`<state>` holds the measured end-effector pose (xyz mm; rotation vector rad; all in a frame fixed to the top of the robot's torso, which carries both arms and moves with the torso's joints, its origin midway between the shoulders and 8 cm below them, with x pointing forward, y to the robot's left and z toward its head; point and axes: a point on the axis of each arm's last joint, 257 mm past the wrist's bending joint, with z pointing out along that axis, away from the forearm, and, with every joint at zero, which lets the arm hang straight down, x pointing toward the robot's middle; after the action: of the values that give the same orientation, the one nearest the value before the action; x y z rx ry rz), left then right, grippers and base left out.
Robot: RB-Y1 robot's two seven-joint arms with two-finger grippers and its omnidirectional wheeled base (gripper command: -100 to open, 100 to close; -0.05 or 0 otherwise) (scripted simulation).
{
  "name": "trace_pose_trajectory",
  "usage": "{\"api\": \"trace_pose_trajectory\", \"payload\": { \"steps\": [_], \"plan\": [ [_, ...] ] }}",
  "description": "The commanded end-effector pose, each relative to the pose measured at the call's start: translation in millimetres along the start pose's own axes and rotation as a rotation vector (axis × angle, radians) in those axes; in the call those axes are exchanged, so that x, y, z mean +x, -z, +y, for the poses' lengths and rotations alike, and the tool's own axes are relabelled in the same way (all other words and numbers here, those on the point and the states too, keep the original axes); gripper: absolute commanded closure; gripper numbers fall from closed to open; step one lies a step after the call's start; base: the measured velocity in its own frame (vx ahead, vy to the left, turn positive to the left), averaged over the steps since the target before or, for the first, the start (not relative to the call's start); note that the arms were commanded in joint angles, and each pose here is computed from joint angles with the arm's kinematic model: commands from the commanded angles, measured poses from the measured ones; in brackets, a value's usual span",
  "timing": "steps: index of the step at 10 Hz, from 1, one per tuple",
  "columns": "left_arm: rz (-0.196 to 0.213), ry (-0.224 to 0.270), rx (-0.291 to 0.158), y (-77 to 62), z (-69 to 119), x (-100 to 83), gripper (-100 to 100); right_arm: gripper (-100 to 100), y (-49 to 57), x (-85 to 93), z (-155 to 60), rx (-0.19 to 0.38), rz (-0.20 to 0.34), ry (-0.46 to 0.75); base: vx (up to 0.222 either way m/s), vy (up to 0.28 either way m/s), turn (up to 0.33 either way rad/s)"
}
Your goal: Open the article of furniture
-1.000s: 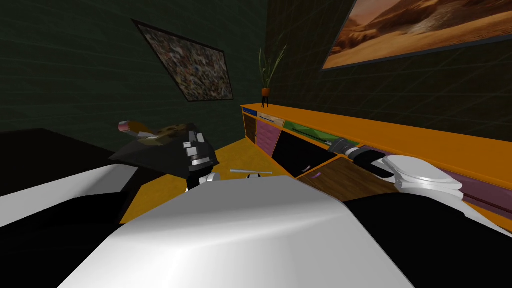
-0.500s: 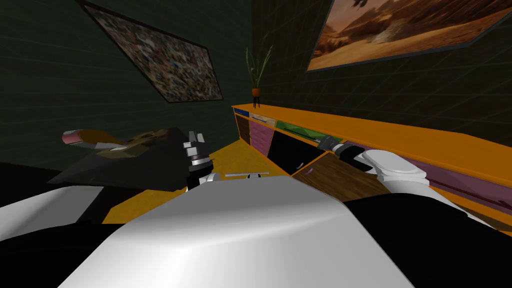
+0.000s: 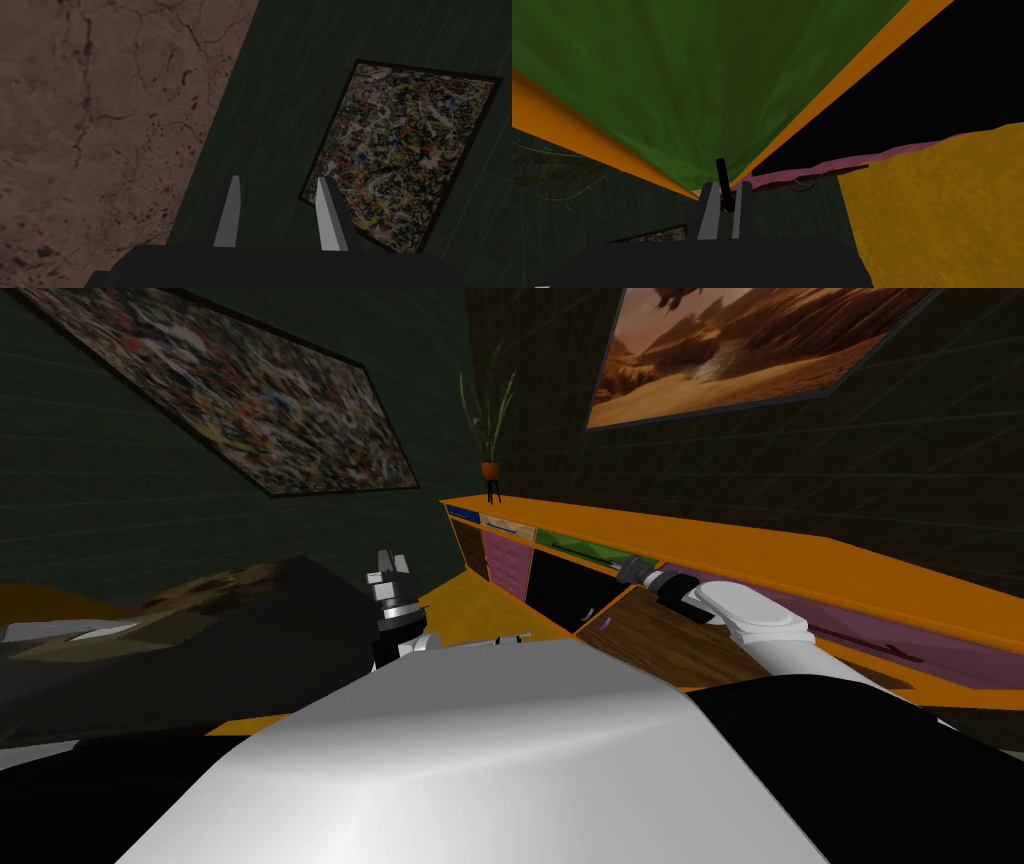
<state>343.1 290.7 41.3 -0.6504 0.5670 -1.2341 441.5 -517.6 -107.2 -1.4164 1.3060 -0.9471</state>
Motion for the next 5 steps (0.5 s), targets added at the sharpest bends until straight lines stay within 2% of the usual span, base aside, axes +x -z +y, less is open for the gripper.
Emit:
{"api": "trace_pose_trajectory", "payload": {
  "steps": [1, 2, 4, 5],
  "plan": [
    [0.0, 0.0, 0.0, 0.0, 0.0, 0.0, 0, 100, -11.3, -35.5, 10, -0.015, -0.049, -0.01, 0.067, -0.039, -0.28],
    [0.0, 0.0, 0.0, 0.0, 0.0, 0.0, 0, 100, -13.2, -50.7, 6, -0.009, -0.078, -0.001, 0.056, -0.025, -0.156],
    [0.0, 0.0, 0.0, -0.1, 0.0, 0.1, 0, 100, -14.3, -32.5, -2, 0.001, -0.066, 0.007, -0.003, 0.025, 0.026],
    [0.0, 0.0, 0.0, -0.1, 0.0, 0.1, 0, 100, -14.3, -32.5, -2, 0.001, -0.066, 0.007, -0.033, 0.071, 0.003]
  ]
}}
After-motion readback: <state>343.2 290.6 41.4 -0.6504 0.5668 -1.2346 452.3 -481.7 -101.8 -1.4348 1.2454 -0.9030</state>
